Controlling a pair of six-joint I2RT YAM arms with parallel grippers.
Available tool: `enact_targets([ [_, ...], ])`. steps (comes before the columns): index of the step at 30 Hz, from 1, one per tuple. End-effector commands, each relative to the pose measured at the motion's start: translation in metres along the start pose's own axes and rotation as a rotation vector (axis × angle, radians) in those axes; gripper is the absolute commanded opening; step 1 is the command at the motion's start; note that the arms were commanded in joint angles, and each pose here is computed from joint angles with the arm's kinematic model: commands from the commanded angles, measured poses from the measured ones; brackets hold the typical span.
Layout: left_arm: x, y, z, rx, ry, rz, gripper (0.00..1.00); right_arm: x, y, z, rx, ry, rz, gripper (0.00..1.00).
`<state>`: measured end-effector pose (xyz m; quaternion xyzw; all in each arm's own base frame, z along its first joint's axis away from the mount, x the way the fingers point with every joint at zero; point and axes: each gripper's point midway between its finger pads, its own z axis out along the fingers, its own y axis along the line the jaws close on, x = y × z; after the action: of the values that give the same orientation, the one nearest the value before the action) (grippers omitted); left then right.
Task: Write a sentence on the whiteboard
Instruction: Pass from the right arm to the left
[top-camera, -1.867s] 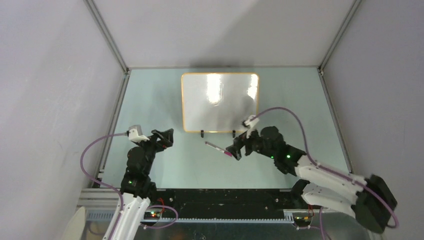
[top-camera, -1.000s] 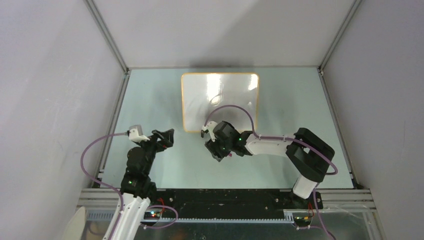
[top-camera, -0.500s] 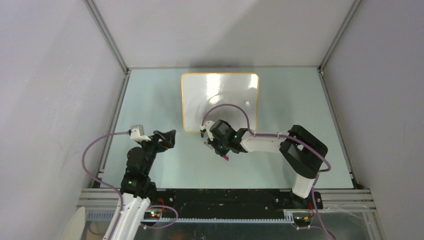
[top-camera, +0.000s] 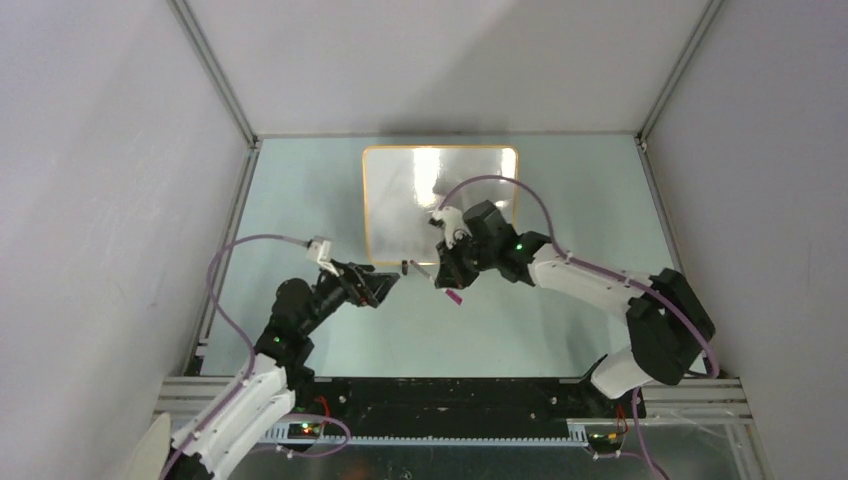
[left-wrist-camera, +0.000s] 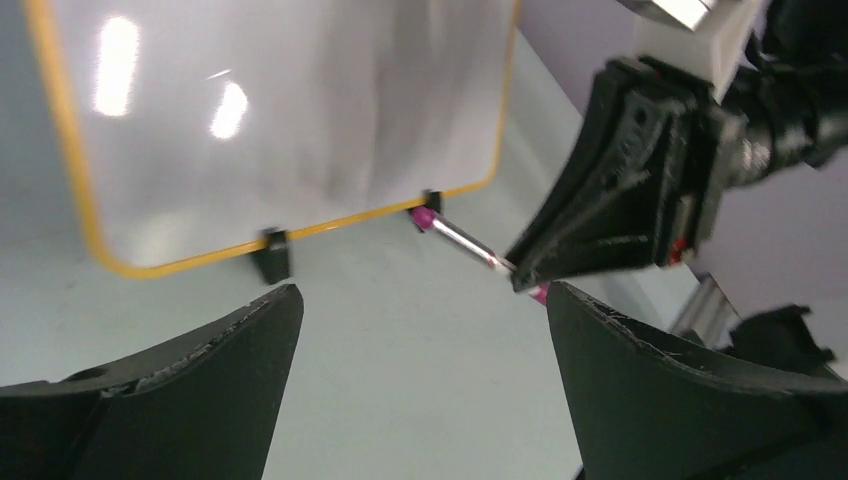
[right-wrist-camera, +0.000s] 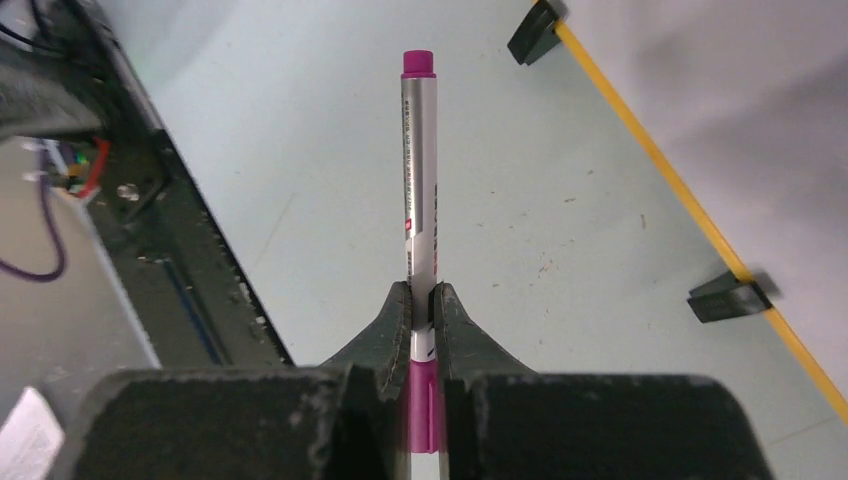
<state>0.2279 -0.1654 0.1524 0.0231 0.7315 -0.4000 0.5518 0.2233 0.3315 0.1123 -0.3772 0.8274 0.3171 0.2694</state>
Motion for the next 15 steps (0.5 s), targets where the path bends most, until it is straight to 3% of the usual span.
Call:
enact_targets([
  [1, -0.041, -0.060, 0.015, 0.199, -0.052, 0.070, 0.99, -0.014, 0.025, -0.037, -0.185, -0.037, 0.069, 0.00],
  [6, -0.058, -0.081, 0.030, 0.246, -0.009, 0.004, 0.99, -0.032, 0.025, -0.071, -0.197, -0.119, 0.070, 0.00],
  [15, -0.073, -0.108, 0.041, 0.349, -0.007, -0.332, 0.94, -0.061, 0.046, -0.105, -0.268, -0.248, 0.048, 0.00],
])
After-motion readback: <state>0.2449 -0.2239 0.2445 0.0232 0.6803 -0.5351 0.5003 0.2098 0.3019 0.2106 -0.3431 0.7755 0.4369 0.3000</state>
